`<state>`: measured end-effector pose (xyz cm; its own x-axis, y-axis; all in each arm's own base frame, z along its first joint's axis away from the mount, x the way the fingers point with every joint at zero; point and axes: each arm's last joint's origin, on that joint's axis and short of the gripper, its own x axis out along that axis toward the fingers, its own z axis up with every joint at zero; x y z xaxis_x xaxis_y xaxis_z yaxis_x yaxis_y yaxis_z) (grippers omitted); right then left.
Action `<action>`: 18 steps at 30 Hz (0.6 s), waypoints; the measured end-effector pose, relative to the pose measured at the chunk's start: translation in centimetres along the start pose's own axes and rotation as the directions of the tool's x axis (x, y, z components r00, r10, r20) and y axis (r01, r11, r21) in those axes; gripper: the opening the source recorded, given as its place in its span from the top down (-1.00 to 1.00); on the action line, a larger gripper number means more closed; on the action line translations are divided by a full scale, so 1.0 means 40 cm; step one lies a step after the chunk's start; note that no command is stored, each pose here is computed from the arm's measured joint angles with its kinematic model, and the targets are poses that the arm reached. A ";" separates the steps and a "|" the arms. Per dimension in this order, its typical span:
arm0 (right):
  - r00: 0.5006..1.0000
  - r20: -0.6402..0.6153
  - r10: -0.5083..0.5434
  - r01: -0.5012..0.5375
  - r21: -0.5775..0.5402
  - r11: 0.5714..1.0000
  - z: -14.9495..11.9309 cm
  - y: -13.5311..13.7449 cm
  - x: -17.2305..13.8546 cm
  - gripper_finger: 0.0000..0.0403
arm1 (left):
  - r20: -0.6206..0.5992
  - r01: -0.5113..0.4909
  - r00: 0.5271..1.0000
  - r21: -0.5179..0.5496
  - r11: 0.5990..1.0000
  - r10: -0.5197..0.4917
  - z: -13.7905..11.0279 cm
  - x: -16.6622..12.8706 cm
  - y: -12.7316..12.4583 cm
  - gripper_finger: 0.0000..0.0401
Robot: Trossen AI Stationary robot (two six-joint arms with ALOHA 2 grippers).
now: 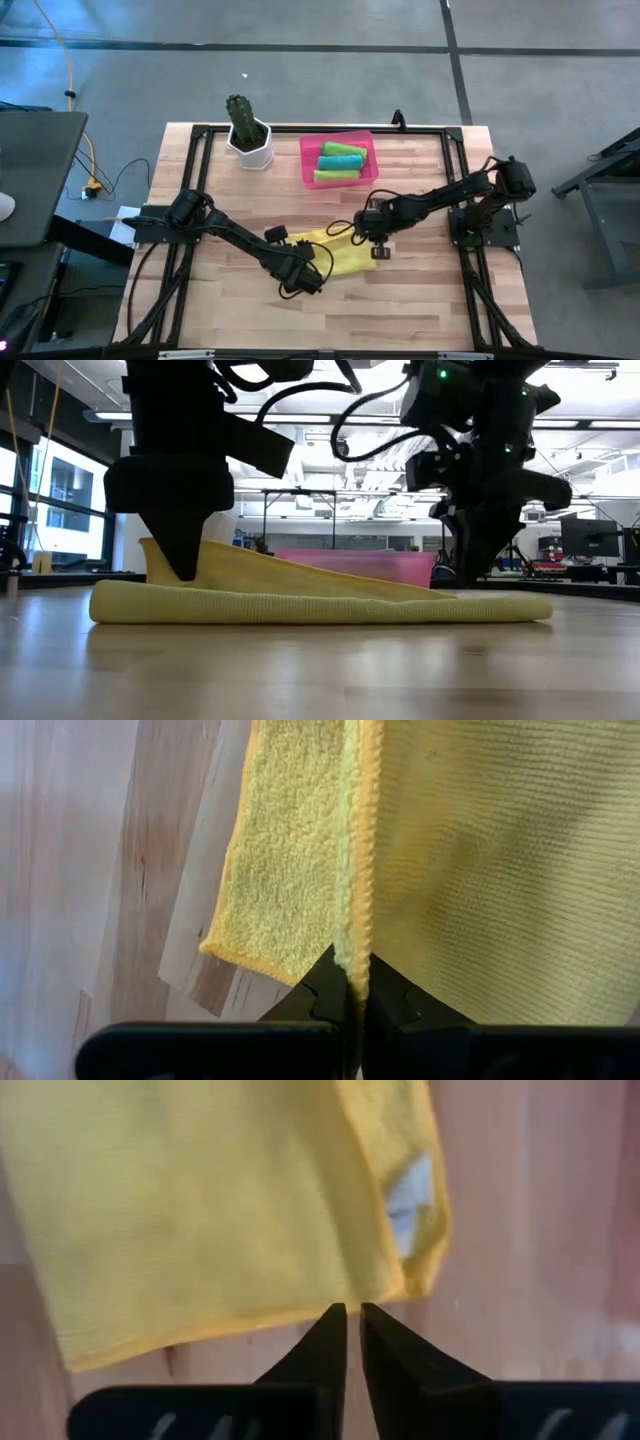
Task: Roll microfiber towels into tight, uniform cylinder then place into a basket
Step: Roll the yellow microfiber cloth
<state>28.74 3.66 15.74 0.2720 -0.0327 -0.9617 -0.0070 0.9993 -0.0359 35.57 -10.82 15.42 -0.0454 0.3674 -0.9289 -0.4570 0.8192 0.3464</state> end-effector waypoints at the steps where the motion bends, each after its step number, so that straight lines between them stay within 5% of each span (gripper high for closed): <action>1: 1.000 0.007 0.003 -0.003 -0.017 1.000 0.001 0.005 0.000 0.85 | 0.000 0.000 1.000 0.000 1.000 0.000 0.000 0.000 0.000 1.00; 11: 0.990 0.142 -0.028 0.048 -0.142 0.989 0.029 0.028 -0.004 0.23 | 0.006 -0.003 1.000 0.000 1.000 0.003 0.000 0.000 0.000 1.00; 18: 0.977 0.211 -0.034 0.068 -0.154 0.986 0.049 0.007 -0.006 0.15 | 0.006 0.000 1.000 0.001 1.000 0.000 -0.001 -0.001 -0.002 1.00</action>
<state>30.58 3.99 16.49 0.4691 -0.0625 -0.8809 -0.1362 0.9804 -0.1421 35.58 -10.91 15.42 -0.0404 0.3702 -0.9281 -0.4562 0.8195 0.3467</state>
